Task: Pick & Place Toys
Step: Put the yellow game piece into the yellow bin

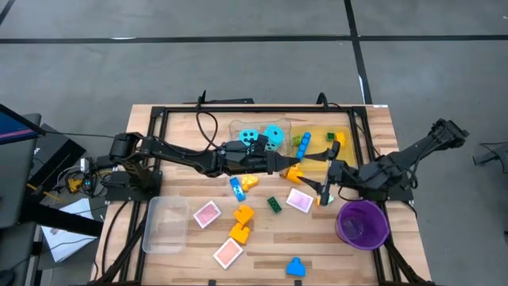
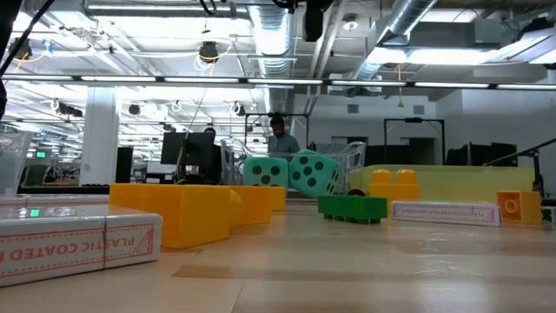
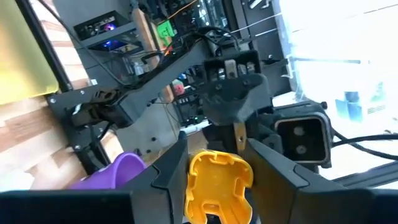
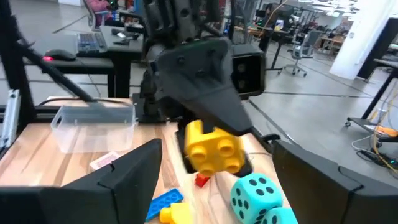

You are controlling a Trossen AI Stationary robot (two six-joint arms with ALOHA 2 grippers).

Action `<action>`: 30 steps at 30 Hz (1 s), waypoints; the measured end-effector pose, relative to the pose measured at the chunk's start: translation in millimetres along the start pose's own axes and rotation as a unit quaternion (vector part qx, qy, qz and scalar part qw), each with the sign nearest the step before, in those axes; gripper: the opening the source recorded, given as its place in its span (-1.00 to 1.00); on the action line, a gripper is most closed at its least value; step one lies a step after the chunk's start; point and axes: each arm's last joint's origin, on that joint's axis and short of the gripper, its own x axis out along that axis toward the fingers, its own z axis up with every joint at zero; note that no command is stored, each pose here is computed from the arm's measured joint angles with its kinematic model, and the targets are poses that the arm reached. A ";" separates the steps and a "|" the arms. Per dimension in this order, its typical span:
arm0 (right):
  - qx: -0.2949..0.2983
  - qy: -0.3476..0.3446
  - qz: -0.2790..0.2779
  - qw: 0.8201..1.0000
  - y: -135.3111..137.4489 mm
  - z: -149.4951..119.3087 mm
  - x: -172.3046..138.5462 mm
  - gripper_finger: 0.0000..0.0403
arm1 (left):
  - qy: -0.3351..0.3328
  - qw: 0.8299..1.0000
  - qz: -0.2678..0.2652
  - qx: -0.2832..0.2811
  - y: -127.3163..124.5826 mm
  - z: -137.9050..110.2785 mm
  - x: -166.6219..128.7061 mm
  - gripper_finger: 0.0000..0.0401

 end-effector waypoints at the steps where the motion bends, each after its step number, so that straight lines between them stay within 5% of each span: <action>1: 0.003 -0.004 -0.002 1.000 -0.9 1.1 0.5 0.48 | 0.000 1.000 -0.002 0.000 -0.3 0.1 0.0 -0.36; 30: 0.016 -0.021 -0.001 1.000 -15.6 5.4 13.8 0.48 | -0.041 0.997 -0.004 -0.067 -2.2 3.1 -0.1 -0.35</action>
